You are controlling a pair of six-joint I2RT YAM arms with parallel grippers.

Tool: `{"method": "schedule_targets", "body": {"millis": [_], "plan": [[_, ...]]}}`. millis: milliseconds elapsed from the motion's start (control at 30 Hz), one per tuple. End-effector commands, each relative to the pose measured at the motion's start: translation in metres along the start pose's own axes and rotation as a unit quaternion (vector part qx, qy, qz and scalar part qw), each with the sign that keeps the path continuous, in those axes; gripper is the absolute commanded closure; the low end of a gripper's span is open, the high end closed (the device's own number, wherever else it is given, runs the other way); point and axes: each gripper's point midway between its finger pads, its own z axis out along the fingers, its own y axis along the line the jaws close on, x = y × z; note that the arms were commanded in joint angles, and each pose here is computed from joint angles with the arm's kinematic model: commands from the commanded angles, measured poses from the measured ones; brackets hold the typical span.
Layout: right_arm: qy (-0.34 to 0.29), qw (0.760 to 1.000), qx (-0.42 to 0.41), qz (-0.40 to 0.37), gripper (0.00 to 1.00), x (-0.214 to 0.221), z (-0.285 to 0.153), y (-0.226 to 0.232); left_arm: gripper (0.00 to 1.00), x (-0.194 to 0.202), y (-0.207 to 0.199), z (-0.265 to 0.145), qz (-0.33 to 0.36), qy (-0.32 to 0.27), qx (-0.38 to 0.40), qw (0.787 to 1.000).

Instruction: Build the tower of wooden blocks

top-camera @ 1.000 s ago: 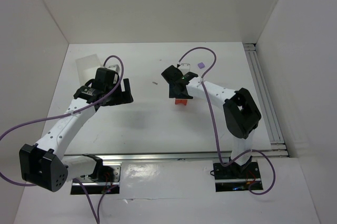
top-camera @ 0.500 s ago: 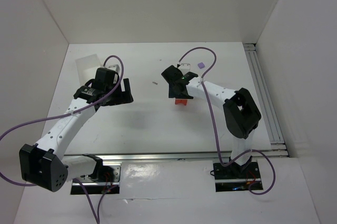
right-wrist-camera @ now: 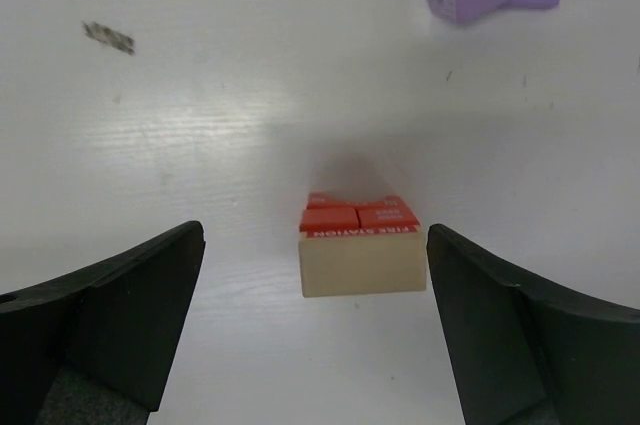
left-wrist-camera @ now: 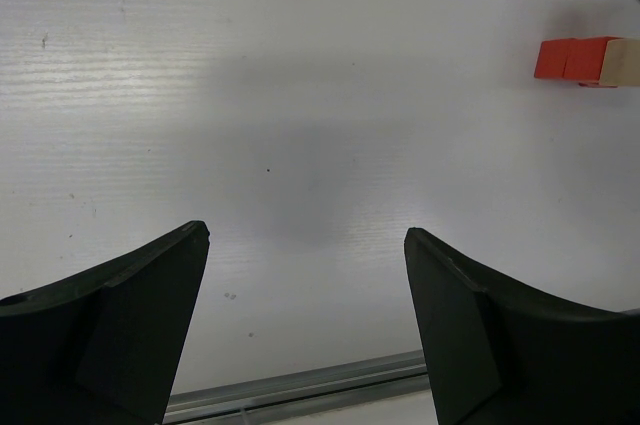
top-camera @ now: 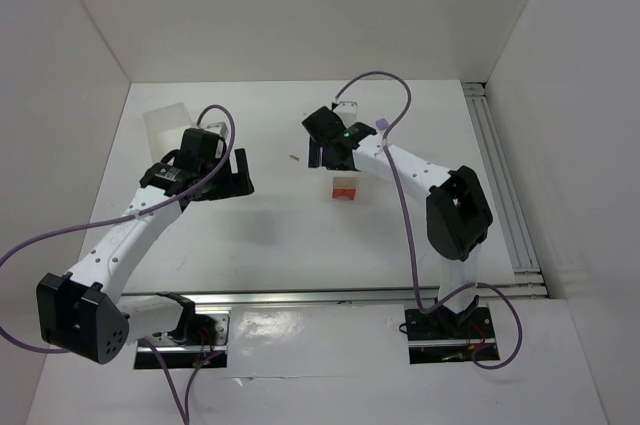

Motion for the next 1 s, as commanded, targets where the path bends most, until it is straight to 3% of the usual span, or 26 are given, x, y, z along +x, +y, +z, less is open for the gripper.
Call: {"method": "schedule_targets", "body": {"millis": [0, 100, 200, 300, 367, 667, 967], "plan": [[-0.049, 0.999, 0.014, 0.013, 0.01, -0.047, -0.009, -0.007, 0.08, -0.005, -0.005, 0.000, -0.001, -0.012, 0.013, 1.000], [-0.066, 0.997, 0.026, 0.036, 0.01, -0.075, -0.003, -0.028, 0.08, -0.006, -0.004, 0.000, -0.001, -0.014, 0.009, 1.000], [-0.068, 0.996, 0.022, 0.055, 0.07, -0.094, 0.013, -0.052, 0.08, -0.009, -0.006, -0.002, -0.001, -0.018, 0.010, 1.000], [-0.057, 0.997, 0.005, 0.054, 0.25, -0.102, 0.034, -0.070, 0.08, -0.009, -0.006, -0.002, -0.001, -0.018, 0.010, 1.000], [-0.041, 0.998, 0.005, 0.050, 0.29, -0.098, 0.053, -0.081, 0.08, -0.012, -0.005, -0.001, -0.001, -0.020, 0.006, 1.000], [-0.016, 0.996, -0.065, -0.052, 0.10, -0.089, 0.084, -0.065, 0.08, -0.009, 0.000, 0.003, -0.001, -0.016, -0.007, 1.000], [-0.029, 0.991, -0.067, -0.116, 0.12, -0.073, 0.115, -0.073, 0.08, -0.005, 0.002, 0.011, -0.001, -0.003, -0.013, 1.000]]}}
